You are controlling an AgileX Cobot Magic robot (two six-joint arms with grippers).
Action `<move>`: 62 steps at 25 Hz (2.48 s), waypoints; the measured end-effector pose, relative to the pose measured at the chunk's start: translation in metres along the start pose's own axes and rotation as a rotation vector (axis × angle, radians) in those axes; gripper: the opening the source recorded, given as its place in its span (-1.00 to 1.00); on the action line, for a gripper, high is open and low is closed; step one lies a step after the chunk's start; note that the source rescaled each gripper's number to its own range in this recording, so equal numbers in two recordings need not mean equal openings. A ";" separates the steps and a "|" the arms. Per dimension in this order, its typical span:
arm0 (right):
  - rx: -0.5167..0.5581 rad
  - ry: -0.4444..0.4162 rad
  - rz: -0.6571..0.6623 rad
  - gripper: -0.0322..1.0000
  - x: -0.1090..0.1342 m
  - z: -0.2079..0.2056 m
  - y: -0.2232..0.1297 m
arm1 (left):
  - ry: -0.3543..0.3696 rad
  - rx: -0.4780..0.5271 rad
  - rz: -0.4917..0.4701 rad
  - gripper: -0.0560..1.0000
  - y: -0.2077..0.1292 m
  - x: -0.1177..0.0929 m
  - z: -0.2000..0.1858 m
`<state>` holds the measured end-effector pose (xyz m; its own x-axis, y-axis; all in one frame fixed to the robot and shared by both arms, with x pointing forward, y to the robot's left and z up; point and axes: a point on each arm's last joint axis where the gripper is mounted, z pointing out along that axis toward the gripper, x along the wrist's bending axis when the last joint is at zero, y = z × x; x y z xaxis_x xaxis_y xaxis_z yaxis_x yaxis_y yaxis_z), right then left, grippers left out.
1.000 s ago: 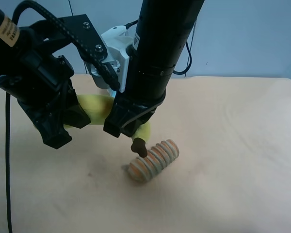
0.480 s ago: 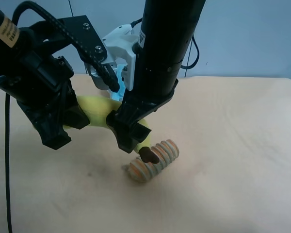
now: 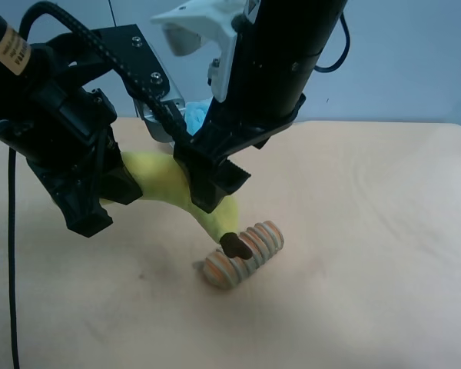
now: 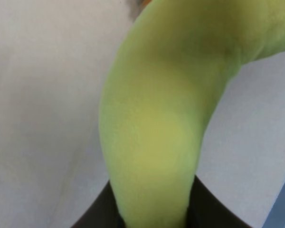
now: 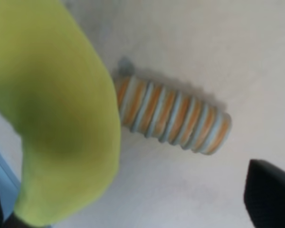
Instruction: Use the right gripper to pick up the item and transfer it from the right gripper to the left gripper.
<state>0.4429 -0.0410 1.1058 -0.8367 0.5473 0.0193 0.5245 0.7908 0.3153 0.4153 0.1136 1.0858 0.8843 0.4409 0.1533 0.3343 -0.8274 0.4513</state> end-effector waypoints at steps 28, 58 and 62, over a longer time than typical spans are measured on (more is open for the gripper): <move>-0.226 -0.013 0.138 1.00 0.016 -0.092 -0.128 | 0.000 -0.001 0.000 -0.89 0.000 0.000 0.000; -0.567 -0.120 0.096 1.00 0.023 -0.043 -0.306 | 0.010 -0.030 0.000 -0.89 0.003 0.001 0.000; -0.567 -0.121 0.096 1.00 0.023 -0.043 -0.306 | 0.010 -0.031 0.000 -0.89 0.003 0.001 0.000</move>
<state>0.2566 -0.2826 1.0503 -0.7483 0.6629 -0.0247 0.4035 0.4844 0.7763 0.4170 0.1118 1.0873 0.8809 0.4447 0.1623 0.3241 -0.8164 0.4779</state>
